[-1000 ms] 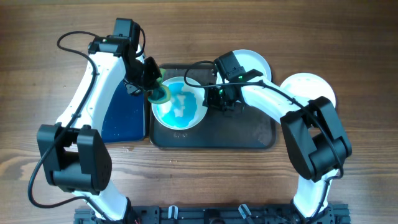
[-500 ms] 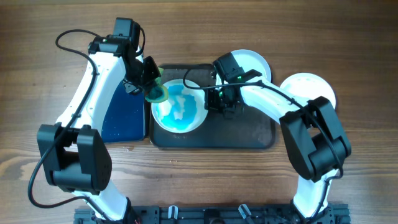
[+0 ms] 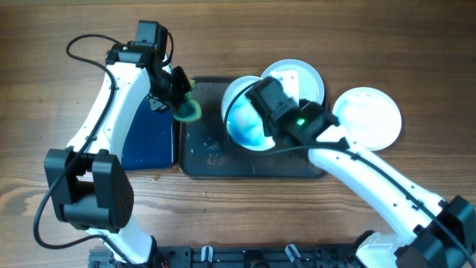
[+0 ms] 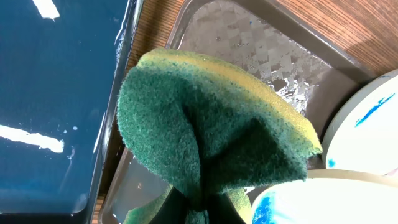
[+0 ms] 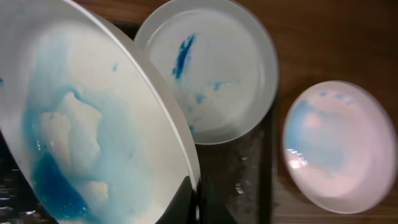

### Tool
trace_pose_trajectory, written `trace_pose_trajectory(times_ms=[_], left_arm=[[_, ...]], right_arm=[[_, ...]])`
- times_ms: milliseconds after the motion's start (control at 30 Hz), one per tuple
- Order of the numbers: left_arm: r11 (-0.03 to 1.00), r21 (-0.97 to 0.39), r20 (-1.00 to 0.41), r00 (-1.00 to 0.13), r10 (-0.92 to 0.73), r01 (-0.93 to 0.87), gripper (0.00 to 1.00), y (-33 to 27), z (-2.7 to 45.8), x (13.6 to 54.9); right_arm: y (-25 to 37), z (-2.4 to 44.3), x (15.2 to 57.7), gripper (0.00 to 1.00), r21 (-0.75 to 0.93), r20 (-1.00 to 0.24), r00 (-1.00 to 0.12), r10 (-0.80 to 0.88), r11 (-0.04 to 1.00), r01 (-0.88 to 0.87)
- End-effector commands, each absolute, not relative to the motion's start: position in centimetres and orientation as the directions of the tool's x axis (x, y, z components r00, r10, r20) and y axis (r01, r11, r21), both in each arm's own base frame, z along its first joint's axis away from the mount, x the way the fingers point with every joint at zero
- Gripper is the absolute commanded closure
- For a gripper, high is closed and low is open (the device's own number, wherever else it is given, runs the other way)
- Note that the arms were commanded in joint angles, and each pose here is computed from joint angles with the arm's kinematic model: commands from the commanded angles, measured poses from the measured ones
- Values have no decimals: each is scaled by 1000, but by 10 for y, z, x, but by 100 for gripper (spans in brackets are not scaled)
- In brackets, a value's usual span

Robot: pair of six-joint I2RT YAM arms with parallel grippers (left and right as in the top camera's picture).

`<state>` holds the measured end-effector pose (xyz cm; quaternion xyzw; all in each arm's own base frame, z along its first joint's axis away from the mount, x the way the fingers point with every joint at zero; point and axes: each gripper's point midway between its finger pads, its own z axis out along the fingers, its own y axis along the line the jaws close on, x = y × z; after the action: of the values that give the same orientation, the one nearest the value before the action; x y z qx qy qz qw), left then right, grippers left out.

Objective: Clean dirty plates on tray and stack at the side
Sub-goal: 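Carry the cleaned plate right and set it on the side stack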

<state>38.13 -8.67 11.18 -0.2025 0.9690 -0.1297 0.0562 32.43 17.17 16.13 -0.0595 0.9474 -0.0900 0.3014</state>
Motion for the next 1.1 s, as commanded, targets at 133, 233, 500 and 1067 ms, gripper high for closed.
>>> trace_pose_trajectory(times_ms=[133,233,500,1067], left_arm=[[894,-271,-93,-915,-393,-356,96,-84,119,385],[896,-261,-99,-914,-394,-358,96,-82,119,385],[896,-261,-98,-914,-394,-358,96,-82,119,385],[896,-261,-97,-914,-394,-358,96,-82,119,385]], right_arm=[[178,229,316,96,-535,-721,-562,-406,841,78],[186,255,306,96,-612,-736,-461,-495,778,141],[207,299,281,96,-736,-675,-314,-667,635,234],[246,182,291,96,-286,-624,-660,-418,909,-304]])
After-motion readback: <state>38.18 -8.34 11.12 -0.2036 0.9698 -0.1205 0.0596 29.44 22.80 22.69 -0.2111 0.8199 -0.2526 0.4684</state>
